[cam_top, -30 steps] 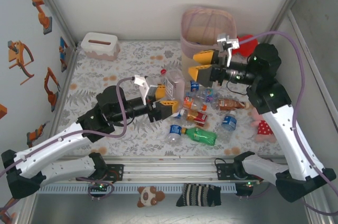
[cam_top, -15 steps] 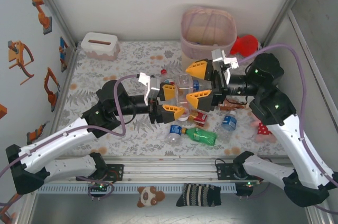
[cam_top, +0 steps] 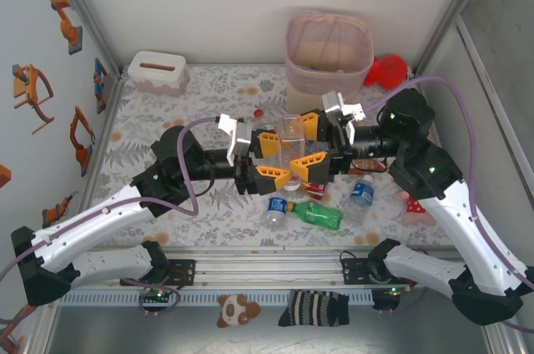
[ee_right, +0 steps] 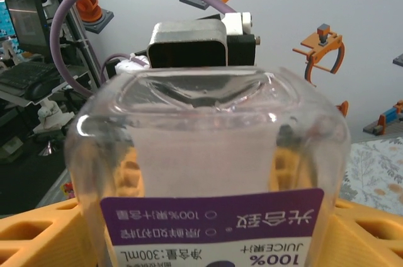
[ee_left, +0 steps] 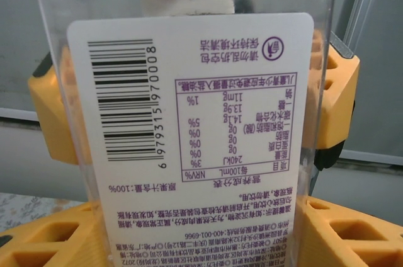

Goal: Put the plastic bottles in the bin

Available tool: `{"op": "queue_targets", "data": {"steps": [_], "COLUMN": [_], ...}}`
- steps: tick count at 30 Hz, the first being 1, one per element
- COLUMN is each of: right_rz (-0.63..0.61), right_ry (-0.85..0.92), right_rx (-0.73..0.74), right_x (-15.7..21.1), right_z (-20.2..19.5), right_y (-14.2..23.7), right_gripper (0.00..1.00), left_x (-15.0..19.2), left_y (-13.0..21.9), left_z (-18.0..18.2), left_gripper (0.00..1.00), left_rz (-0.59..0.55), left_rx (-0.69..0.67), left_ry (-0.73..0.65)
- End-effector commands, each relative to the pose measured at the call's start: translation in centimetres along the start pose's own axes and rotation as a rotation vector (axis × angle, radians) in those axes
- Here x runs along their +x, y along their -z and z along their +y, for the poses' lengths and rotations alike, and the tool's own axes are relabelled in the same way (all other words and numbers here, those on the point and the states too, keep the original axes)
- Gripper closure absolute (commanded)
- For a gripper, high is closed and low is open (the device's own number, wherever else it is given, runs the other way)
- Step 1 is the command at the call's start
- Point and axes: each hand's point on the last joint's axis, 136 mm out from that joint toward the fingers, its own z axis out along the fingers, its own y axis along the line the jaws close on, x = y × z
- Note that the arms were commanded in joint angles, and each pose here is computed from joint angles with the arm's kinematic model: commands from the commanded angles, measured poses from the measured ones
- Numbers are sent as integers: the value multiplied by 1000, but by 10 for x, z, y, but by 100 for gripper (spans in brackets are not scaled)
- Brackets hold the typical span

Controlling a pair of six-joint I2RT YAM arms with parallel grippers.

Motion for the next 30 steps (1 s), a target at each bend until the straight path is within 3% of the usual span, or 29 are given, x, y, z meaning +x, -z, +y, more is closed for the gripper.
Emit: {"op": "queue_targets", "data": {"steps": [1,15,20,23,30], "right_rz": [2,-4,-17,-25,-23], "right_ry": [27,29,32,46,71], "right_rx": [-26,-36,-5,58,312], "right_x": [1,-6,-12,-16,-29], "right_z": [10,11,8,1,-35], "right_y": [2,1,2,5,16], "right_gripper": [23,42,44,44,45], "left_x": [-25,-23,-24,-22,-8], "left_y": [1,1,4,9,31], "left_z": [-12,-9,-6,-3,12], "left_gripper": [54,51,35,27,23], "left_rz": [-67,-71,-82,-84,-77], "left_rx": [40,27,1,-38,-183], "left_ry": [-61,-53,-58,-60,-61]}}
